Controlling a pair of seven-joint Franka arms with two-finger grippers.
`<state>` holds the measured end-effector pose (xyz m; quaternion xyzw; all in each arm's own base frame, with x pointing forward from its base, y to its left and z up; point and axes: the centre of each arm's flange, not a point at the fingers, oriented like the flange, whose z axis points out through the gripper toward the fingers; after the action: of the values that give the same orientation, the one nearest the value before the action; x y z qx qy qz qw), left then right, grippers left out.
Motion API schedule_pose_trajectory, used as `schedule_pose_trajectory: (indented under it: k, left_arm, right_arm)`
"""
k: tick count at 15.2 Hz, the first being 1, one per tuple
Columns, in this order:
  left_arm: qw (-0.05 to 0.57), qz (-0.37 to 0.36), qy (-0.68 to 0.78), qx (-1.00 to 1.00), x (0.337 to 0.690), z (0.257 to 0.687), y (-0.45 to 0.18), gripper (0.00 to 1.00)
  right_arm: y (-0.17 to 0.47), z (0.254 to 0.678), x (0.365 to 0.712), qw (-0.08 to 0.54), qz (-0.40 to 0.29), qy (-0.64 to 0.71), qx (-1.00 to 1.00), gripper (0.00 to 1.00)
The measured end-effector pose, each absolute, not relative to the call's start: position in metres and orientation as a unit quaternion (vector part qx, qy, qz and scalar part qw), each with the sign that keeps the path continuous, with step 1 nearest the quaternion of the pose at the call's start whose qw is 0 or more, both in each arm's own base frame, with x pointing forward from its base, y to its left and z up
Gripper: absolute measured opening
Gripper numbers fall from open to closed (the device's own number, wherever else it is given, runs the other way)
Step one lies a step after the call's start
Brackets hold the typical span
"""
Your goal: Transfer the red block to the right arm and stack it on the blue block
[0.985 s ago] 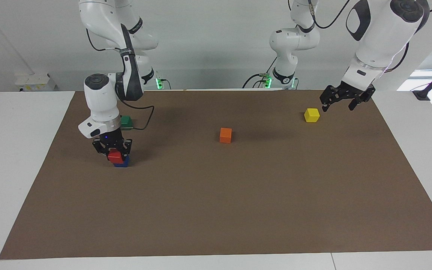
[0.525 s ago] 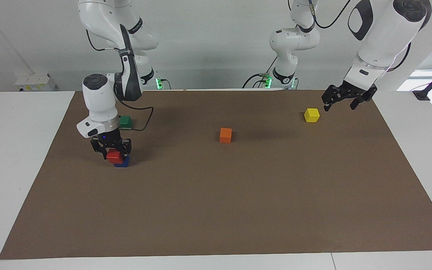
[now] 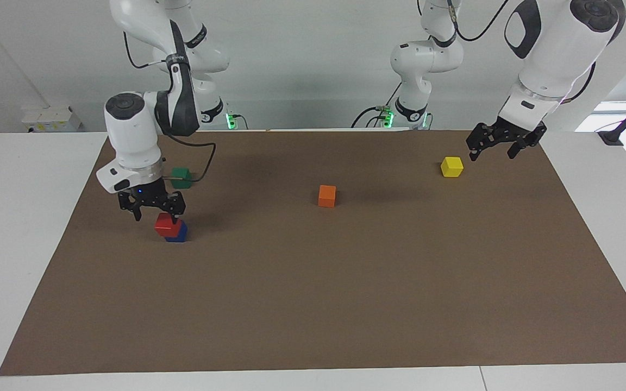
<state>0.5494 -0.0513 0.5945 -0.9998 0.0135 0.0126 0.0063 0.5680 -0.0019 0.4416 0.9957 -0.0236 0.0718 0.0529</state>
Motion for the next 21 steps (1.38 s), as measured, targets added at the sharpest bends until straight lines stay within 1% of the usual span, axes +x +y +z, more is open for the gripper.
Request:
schedule_pose_trajectory:
  k: [2, 4, 6, 10, 12, 14, 18, 21]
  left_arm:
    - [0.006, 0.013, 0.013, -1.000, 0.549, 0.594, -0.051, 1.00]
    - [0.006, 0.013, 0.013, -1.000, 0.549, 0.594, -0.051, 1.00]
    - [0.006, 0.013, 0.013, -1.000, 0.549, 0.594, -0.051, 1.00]
    - [0.006, 0.013, 0.013, -1.000, 0.549, 0.594, -0.051, 1.00]
    - [0.006, 0.013, 0.013, -1.000, 0.549, 0.594, -0.051, 1.00]
    - [0.006, 0.013, 0.013, -1.000, 0.549, 0.594, -0.051, 1.00]
    - [0.006, 0.013, 0.013, -1.000, 0.549, 0.594, -0.051, 1.00]
    - [0.006, 0.013, 0.013, -1.000, 0.549, 0.594, -0.051, 1.00]
  right_arm:
    - [-0.003, 0.496, 0.569, 0.024, 0.057, -0.011, 0.998, 1.00]
    - [-0.006, 0.538, 0.567, 0.014, 0.058, 0.001, 0.998, 1.00]
    - [-0.006, 0.567, 0.560, 0.009, 0.047, 0.011, 0.999, 1.00]
    - [-0.010, 0.611, 0.537, 0.004, -0.004, 0.044, 0.999, 1.00]
    - [-0.022, 0.622, 0.529, 0.001, -0.028, 0.051, 0.998, 1.00]
    - [-0.031, 0.625, 0.525, -0.001, -0.037, 0.050, 0.998, 1.00]
    - [-0.043, 0.626, 0.528, 0.000, -0.031, 0.039, 0.999, 1.00]
    - [-0.047, 0.628, 0.536, 0.003, -0.004, 0.036, 0.999, 1.00]
